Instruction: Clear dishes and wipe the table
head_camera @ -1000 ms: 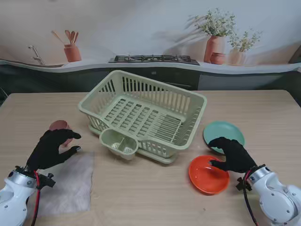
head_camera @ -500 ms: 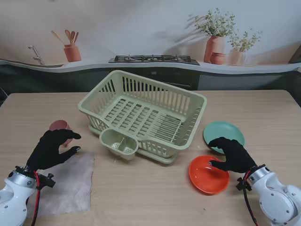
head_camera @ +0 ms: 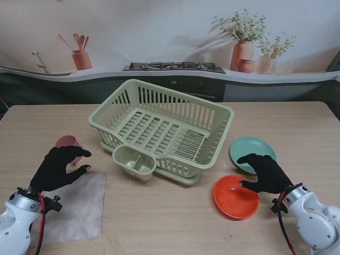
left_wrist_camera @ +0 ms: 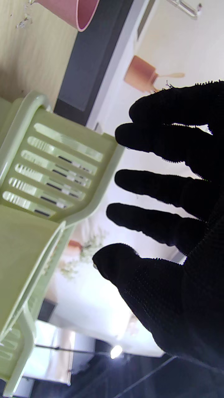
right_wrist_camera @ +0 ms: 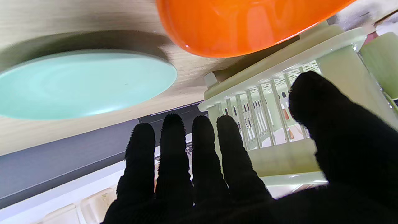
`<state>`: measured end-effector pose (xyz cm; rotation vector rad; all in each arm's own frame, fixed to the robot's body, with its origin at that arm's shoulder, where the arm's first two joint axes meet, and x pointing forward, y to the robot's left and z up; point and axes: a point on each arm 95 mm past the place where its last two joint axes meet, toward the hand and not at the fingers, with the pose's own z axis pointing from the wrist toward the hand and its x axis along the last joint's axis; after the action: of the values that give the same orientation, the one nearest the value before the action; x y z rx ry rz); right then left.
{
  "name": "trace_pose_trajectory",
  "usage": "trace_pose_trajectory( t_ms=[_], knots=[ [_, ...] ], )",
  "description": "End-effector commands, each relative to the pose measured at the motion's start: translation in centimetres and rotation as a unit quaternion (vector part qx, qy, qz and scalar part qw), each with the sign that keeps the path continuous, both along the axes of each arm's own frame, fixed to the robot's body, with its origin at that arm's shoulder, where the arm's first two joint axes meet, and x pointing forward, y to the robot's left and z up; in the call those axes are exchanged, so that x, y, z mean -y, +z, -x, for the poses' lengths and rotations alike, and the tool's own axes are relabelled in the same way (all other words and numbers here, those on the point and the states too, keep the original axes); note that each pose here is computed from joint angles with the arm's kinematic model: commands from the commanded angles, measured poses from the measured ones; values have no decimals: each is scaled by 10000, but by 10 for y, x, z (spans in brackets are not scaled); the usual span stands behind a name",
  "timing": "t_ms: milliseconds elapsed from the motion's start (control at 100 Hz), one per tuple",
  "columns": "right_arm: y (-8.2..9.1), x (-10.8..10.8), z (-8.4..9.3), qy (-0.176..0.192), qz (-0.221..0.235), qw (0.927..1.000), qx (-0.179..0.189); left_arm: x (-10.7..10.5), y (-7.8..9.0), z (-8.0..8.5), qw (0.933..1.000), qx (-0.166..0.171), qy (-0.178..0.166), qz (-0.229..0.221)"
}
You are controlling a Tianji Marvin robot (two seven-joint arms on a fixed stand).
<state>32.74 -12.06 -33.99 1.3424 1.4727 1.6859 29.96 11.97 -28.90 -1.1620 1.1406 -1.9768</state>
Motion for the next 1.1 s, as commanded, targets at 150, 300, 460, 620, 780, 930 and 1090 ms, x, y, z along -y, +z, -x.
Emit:
trace_pose_trajectory(
  t_ms=[150,300,460,620,780,930,1090],
  knots=[
    [6,18,-8,114,352,9993,-35,1,-1,1,10000,-38,-5,-15],
    [6,31,-11,132,598,9980,-133,1,-1,2,10000,-44,-2,-22],
    [6,40,-15,108,807,9964,-218,1,-2,2,10000,-47,2,-36],
    [3,46,-18,82,1001,9944,-319,0,-2,2,10000,-39,9,-42],
    [-3,51,-23,81,1237,9910,-504,0,-2,3,10000,-31,19,-48],
    [-9,52,-28,76,1401,9875,-719,1,-3,3,10000,-56,14,-65],
    [-14,52,-35,46,1527,9846,-845,1,-4,3,9999,-84,13,-72]
  ],
)
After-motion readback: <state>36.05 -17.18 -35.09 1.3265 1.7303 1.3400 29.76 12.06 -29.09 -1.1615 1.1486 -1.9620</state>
